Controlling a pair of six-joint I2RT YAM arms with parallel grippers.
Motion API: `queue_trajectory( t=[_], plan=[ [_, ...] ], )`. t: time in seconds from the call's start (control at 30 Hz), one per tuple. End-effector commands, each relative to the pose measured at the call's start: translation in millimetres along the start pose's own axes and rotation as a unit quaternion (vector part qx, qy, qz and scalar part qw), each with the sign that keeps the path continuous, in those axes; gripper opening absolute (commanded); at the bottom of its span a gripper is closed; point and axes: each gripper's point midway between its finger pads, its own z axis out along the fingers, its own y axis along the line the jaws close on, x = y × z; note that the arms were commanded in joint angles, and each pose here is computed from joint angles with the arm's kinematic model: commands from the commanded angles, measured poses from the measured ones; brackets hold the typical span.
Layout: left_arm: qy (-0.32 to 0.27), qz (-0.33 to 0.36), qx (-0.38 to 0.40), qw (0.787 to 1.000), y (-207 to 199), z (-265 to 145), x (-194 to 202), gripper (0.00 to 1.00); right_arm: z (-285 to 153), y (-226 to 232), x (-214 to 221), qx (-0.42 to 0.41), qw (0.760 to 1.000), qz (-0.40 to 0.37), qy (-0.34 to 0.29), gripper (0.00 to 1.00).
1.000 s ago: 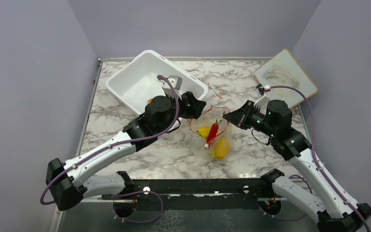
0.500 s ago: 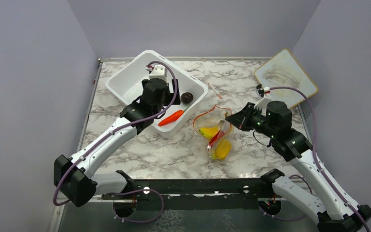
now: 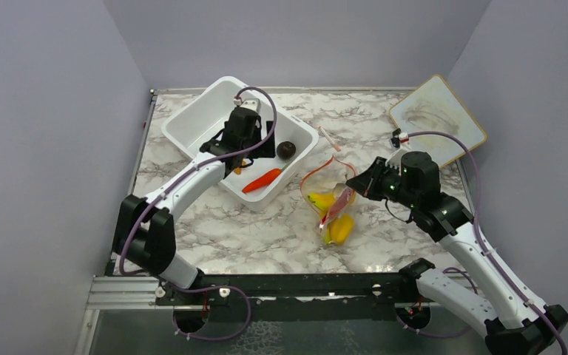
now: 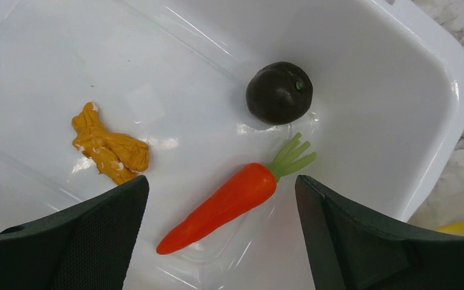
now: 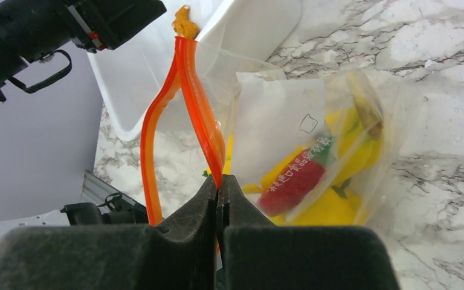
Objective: Place the food in the zip-top bag and seal the zipper
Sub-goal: Pick up the fake fruit from the bin.
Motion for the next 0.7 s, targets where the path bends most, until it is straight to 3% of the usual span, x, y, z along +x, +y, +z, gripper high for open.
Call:
queue_trajectory(
  t=[0.0,0.4,0.67],
  plan=[
    [0.012,0.001,0.066,0.998,-28.8,25.4,-7.7,0.92,-2.5,-3.2,-11.5,0.031,0.999,-0.003,-0.005,0.01],
    [0.040,0.037,0.116,0.992,-55.0,106.0,-8.9,0.90,3.9,-7.0,-28.2,0.048,0.998,-0.015,-0.037,0.01],
    [0.073,0.026,0.126,0.989,-52.2,129.2,11.4,0.90,0.4,-4.3,-34.6,0.046,0.997,-0.014,-0.053,0.01]
  ],
)
